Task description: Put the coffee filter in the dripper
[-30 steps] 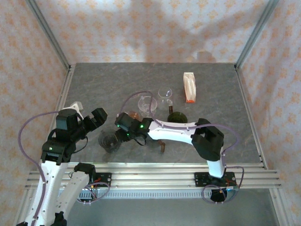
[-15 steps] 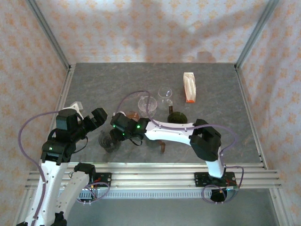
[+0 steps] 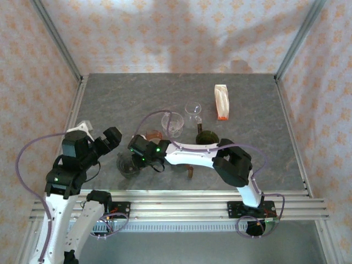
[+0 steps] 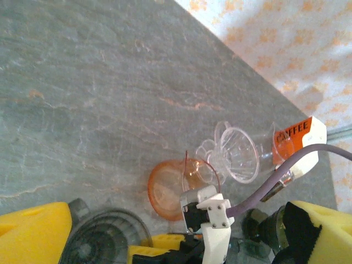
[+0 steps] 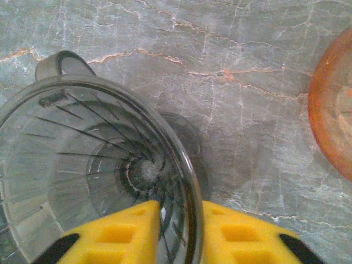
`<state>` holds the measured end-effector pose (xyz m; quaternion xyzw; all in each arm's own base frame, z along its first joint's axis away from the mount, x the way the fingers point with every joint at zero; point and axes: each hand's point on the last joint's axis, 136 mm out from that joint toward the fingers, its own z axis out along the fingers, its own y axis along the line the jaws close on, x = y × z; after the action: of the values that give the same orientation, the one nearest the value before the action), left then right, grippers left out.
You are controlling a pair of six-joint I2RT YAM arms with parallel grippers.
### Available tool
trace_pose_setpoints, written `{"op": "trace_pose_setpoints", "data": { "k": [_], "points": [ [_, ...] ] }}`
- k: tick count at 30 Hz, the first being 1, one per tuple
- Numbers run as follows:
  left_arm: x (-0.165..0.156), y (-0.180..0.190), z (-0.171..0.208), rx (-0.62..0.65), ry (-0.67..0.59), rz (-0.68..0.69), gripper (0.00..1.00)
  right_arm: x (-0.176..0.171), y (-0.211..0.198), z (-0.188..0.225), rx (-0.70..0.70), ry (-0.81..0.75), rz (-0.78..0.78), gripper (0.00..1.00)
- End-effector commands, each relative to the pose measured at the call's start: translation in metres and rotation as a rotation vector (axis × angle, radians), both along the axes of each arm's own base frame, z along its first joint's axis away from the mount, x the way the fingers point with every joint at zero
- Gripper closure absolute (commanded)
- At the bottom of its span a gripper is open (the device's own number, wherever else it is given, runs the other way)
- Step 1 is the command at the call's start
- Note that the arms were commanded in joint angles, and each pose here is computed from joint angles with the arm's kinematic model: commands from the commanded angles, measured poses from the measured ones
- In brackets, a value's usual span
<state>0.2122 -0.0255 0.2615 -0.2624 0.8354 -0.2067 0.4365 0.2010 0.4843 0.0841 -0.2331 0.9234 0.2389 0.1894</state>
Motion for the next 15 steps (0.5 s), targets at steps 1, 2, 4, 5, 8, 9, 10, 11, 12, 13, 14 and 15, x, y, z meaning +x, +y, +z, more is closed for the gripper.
{"op": "trace_pose_setpoints", "data": {
  "k": [1,2,4,5,8,9,10,11,12,13,14,15],
  "points": [
    [-0.009,0.011,0.009,0.042,-0.022,0.047,0.0,-0.002,0.012,0.015,0.053,-0.003,0.015,0.86],
    [-0.009,0.012,0.011,0.045,-0.026,0.051,0.0,-0.004,0.015,0.019,0.067,-0.001,0.021,0.91],
    [-0.01,0.013,0.013,0.048,-0.031,0.053,0.0,-0.004,0.017,0.029,0.091,-0.002,0.029,1.0],
    [-0.01,0.013,0.015,0.048,-0.034,0.052,0.0,-0.005,0.017,0.035,0.101,-0.005,0.032,1.0],
    [-0.01,0.013,0.017,0.045,-0.043,0.054,0.0,-0.008,0.008,0.063,0.134,-0.022,0.035,1.0],
    [-0.009,0.012,0.018,0.04,-0.048,0.051,0.0,-0.008,0.001,0.074,0.142,-0.033,0.031,1.0],
    [-0.008,0.011,0.018,0.034,-0.052,0.049,0.0,-0.009,-0.007,0.083,0.144,-0.036,0.024,1.0],
    [-0.007,0.009,0.018,0.024,-0.057,0.045,0.0,-0.01,-0.018,0.093,0.149,-0.04,0.015,1.0],
    [-0.005,0.005,0.016,0.011,-0.058,0.024,0.0,-0.011,-0.03,0.101,0.148,-0.043,0.001,1.0],
    [-0.003,0.001,0.015,-0.003,-0.059,0.004,0.0,-0.012,-0.041,0.107,0.142,-0.043,-0.015,1.0],
    [0.0,-0.004,0.013,-0.027,-0.058,-0.015,0.0,-0.013,-0.055,0.114,0.136,-0.043,-0.033,1.0],
    [0.003,-0.01,0.009,-0.057,-0.056,-0.035,0.0,-0.014,-0.069,0.121,0.131,-0.044,-0.047,1.0]
  ]
}}
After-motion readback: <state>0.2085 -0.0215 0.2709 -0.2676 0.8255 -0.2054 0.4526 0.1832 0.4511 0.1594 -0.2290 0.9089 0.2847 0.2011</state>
